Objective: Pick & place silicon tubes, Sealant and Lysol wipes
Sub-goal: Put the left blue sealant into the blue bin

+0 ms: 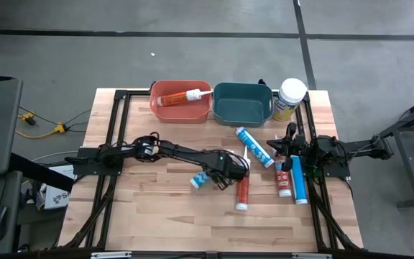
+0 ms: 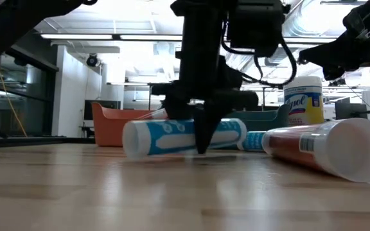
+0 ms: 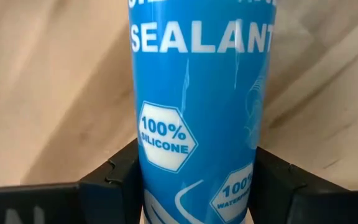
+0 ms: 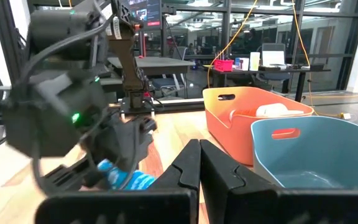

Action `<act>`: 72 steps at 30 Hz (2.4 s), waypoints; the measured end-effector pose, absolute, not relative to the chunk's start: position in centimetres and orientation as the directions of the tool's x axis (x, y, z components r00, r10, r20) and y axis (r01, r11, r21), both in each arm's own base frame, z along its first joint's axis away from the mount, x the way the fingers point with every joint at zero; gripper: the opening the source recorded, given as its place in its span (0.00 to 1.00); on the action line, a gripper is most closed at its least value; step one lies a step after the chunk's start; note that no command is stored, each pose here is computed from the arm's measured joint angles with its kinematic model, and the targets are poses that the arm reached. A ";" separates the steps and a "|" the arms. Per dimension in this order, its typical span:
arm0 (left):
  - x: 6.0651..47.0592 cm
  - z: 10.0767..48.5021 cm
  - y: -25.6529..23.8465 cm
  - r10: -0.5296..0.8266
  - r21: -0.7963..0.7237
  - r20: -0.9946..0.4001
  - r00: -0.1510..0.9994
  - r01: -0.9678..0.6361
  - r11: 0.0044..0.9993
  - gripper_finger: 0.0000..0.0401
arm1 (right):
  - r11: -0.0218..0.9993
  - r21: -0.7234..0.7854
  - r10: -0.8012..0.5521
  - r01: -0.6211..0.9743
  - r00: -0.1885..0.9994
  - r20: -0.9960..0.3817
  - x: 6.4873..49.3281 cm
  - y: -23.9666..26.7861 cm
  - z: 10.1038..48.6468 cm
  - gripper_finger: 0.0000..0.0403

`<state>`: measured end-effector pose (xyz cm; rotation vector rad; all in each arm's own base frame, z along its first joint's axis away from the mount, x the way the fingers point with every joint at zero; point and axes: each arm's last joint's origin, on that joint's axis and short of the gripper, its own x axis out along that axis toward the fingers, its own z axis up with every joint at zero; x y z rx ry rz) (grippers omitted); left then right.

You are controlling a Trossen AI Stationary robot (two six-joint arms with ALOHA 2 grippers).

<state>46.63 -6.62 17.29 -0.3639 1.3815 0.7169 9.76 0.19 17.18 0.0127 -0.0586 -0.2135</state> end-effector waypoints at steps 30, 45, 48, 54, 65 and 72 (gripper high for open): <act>43.2 30.1 -2.8 0.354 0.233 -0.870 0.344 -0.347 0.908 0.48 | 0.977 0.019 -0.213 0.212 0.975 0.057 9.8 0.2 17.2 0.00; 41.7 26.1 0.7 0.219 0.205 -0.676 0.703 -0.106 0.973 0.48 | 0.977 0.017 -0.212 0.212 0.976 0.052 9.8 0.2 17.1 0.00; 41.5 25.8 2.5 0.231 0.205 -0.681 0.695 -0.121 0.971 0.48 | 0.977 0.017 -0.212 0.211 0.976 0.050 9.8 0.2 17.1 0.00; 41.8 26.4 5.6 0.231 0.211 -0.627 0.744 -0.124 0.970 0.48 | 0.977 0.017 -0.213 0.212 0.976 0.050 9.8 0.2 17.1 0.00; 41.8 26.8 5.8 0.214 0.208 -0.610 0.763 -0.107 0.972 0.48 | 0.977 0.017 -0.212 0.212 0.976 0.051 9.8 0.2 17.1 0.00; 41.9 27.5 5.7 0.177 0.188 -0.571 0.802 -0.083 0.979 0.48 | 0.977 0.017 -0.212 0.211 0.976 0.051 9.8 0.2 17.1 0.00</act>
